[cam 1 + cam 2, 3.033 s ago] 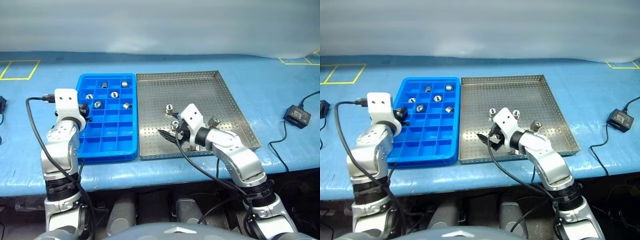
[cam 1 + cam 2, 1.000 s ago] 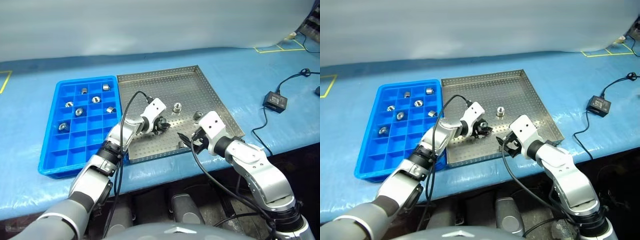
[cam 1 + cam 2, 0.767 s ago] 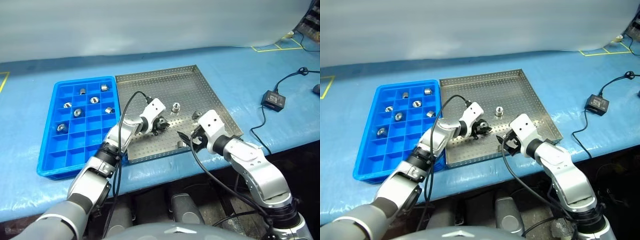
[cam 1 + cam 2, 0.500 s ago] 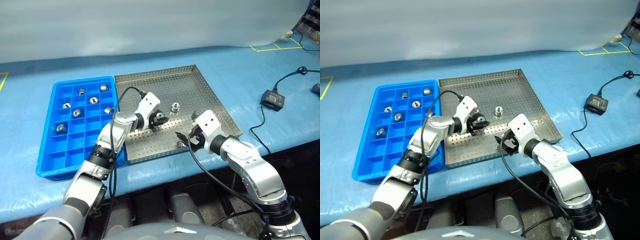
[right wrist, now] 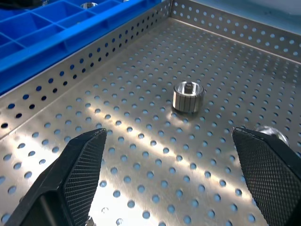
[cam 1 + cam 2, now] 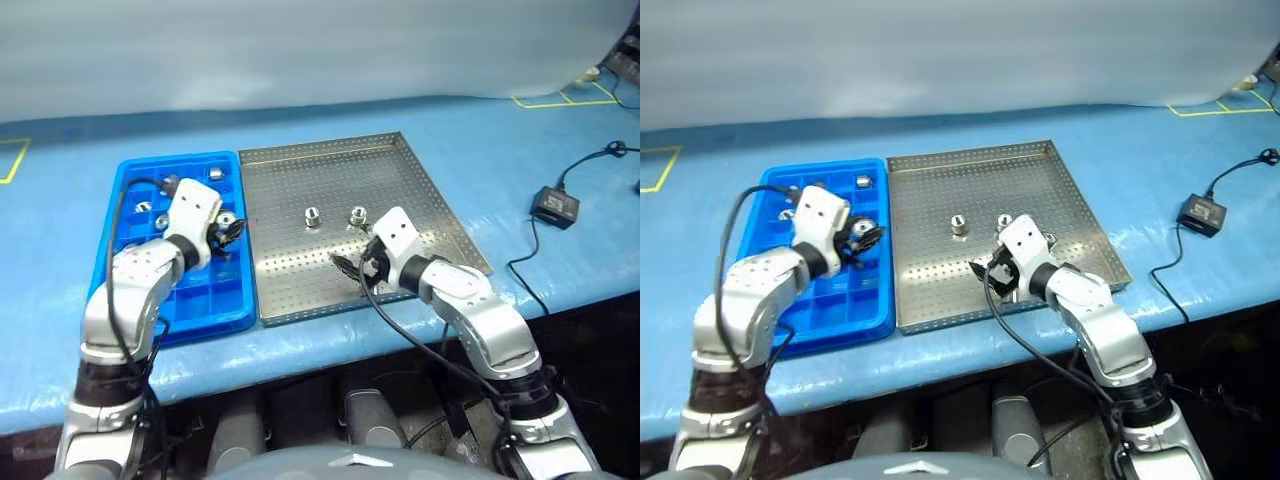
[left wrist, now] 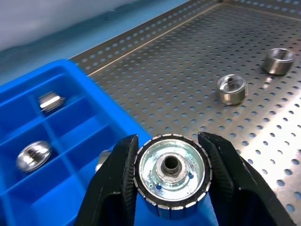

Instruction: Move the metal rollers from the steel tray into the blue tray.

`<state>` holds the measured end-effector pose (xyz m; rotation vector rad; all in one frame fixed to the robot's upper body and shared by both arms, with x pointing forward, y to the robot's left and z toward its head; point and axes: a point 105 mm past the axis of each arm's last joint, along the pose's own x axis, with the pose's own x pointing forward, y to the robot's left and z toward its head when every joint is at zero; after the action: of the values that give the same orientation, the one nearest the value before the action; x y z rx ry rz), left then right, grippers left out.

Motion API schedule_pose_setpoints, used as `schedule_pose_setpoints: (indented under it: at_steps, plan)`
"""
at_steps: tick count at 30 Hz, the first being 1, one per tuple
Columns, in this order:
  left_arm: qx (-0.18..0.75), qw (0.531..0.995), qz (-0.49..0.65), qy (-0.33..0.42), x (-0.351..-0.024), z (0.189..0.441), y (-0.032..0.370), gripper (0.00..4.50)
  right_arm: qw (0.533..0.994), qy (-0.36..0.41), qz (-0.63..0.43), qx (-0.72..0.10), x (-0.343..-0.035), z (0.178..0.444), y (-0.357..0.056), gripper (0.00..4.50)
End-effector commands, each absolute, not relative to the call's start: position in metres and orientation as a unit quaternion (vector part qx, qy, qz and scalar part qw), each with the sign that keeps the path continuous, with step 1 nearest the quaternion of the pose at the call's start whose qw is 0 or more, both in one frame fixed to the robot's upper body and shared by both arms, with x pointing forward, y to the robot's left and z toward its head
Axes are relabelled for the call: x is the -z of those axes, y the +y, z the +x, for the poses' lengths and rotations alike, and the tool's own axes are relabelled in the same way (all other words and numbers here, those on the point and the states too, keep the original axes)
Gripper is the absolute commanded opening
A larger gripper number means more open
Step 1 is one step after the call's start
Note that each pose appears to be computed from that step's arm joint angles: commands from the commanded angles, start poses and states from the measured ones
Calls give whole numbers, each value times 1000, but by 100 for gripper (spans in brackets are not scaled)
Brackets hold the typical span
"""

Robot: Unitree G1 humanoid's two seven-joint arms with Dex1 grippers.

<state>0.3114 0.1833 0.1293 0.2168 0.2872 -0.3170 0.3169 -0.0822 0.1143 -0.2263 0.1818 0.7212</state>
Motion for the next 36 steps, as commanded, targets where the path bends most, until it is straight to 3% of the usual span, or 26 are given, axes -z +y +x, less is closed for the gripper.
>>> schedule_pose_setpoints:
  at_steps: [1,9,15,21,25,30,36]
  plan:
    - [127,977,107,132,-136,285,188,172,920,59,-116,-369,-127,319,-75,450]
    - [40,981,115,153,-136,246,218,172,907,63,-128,-396,-125,321,-66,450]
    - [-50,979,97,173,-127,243,249,172,903,66,-131,-405,-125,320,-64,450]
    - [-42,973,99,202,-113,241,250,172,905,64,-134,-398,-126,320,-67,450]
    - [-47,972,104,203,-111,242,251,301,908,63,-134,-392,-127,321,-69,450]
    - [43,997,21,54,-158,273,212,306,916,59,-131,-374,-130,324,-73,450]
    - [207,977,42,29,-166,304,148,306,930,70,-137,-335,-126,332,-81,450]
